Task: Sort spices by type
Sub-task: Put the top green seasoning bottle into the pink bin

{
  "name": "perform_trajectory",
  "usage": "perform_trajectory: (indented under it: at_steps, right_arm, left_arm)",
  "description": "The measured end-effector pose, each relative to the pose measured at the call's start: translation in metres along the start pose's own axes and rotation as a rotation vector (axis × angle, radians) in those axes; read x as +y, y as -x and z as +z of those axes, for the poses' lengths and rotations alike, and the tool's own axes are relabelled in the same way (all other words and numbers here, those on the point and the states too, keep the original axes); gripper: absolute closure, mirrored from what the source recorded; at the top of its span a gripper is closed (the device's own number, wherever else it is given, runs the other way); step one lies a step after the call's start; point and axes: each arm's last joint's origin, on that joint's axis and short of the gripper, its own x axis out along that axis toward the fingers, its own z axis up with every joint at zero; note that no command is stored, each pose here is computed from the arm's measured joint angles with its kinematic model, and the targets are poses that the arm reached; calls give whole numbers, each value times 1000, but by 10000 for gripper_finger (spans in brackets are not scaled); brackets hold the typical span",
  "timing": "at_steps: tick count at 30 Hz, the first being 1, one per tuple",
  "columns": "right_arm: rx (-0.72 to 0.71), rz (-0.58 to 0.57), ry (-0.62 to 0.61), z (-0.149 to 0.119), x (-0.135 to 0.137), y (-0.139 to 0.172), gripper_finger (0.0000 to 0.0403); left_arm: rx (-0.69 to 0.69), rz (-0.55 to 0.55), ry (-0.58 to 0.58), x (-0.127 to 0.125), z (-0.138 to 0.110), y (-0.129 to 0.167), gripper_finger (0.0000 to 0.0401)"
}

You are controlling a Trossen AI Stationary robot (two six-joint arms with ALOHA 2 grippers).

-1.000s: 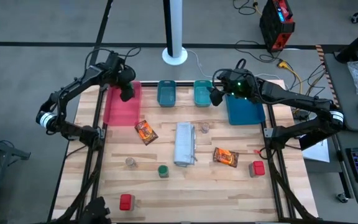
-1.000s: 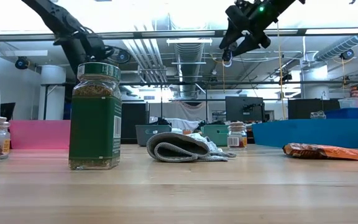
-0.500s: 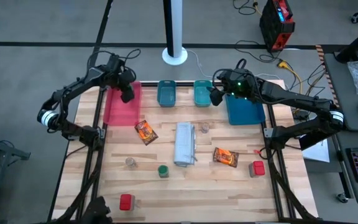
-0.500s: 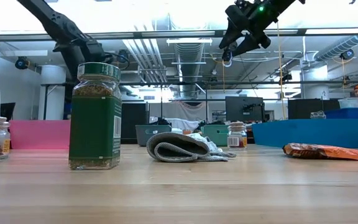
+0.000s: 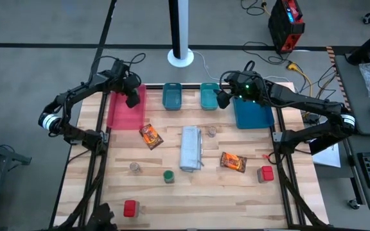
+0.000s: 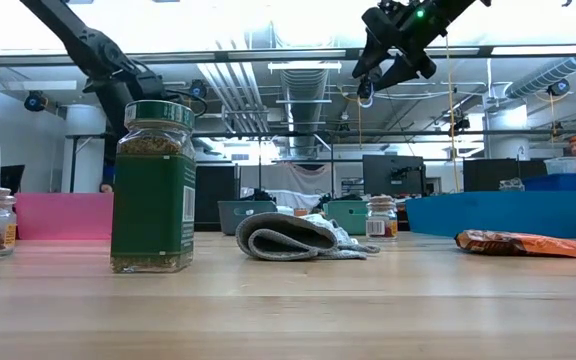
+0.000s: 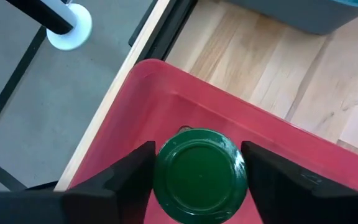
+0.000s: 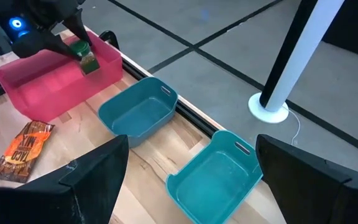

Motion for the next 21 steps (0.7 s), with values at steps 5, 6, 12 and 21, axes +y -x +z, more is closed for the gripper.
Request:
perform_trajectory:
  at_steps: [5, 6, 12, 21]
  right_arm:
    - [0, 0, -4, 0, 0, 0, 60]
    - [0, 0, -4, 0, 0, 0, 60]
    - [0, 0, -20, 0, 0, 0, 60]
    - [0, 4, -39, 0, 0, 0, 60]
  left_arm:
    - [-4, 3, -5, 0, 0, 0, 156]
    - [-4, 3, -4, 0, 0, 0, 157]
    - [-5, 5, 1, 0, 0, 0, 165]
    - [-3, 14, 7, 1, 0, 1, 164]
